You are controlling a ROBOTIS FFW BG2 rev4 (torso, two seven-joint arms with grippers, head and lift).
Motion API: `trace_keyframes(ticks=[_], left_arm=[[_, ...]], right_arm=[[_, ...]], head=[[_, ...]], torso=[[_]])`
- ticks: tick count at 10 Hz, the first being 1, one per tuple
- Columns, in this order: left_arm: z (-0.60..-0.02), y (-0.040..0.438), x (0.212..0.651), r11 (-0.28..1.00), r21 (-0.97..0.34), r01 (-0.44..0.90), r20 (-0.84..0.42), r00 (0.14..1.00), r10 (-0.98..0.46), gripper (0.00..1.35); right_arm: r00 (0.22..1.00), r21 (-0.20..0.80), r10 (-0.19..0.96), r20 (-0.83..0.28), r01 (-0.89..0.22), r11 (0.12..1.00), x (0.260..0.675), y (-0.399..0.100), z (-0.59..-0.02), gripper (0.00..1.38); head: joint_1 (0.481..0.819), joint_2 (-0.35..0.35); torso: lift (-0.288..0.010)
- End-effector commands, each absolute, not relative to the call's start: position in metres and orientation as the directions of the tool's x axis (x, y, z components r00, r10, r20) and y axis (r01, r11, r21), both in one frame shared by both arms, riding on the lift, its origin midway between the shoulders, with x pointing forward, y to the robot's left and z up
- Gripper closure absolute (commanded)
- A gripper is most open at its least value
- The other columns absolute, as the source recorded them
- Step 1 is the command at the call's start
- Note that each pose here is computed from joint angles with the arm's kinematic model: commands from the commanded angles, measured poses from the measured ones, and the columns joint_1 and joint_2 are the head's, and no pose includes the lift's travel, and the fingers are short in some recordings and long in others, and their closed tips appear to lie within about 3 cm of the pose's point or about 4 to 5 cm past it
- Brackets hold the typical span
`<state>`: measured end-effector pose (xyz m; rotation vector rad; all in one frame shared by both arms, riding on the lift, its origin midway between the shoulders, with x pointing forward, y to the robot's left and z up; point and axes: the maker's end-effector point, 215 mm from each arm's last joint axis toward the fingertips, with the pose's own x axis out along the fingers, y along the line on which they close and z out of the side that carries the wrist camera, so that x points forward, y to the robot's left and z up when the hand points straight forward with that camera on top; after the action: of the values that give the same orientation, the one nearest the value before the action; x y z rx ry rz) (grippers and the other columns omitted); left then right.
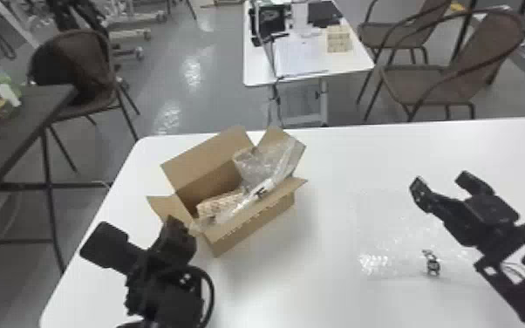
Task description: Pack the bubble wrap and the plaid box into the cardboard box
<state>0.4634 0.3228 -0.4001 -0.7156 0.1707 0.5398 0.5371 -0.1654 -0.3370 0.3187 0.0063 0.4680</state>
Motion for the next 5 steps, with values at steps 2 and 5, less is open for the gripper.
trace_keyframes(ticks=[2, 5], left_arm=[[-0.397, 0.362, 0.447, 0.554, -0.592, -0.586, -0.273, 0.792, 0.546, 1.21], [-0.389, 0.389, 0.42, 0.439, -0.641, -0.63, -0.238, 0.707, 0.666, 1.21]], right_arm=[[0.926, 0.29, 0.375, 0.036, -0.369, 0.883, 0.513, -0.176, -0.374, 0.1], [0.92, 0.281, 0.392, 0.009, -0.379, 0.882, 0.511, -0.169, -0.383, 0.1]], head=[[0.695, 0.182], [0.695, 0.233]], torso=[[-0.102], [-0.102]])
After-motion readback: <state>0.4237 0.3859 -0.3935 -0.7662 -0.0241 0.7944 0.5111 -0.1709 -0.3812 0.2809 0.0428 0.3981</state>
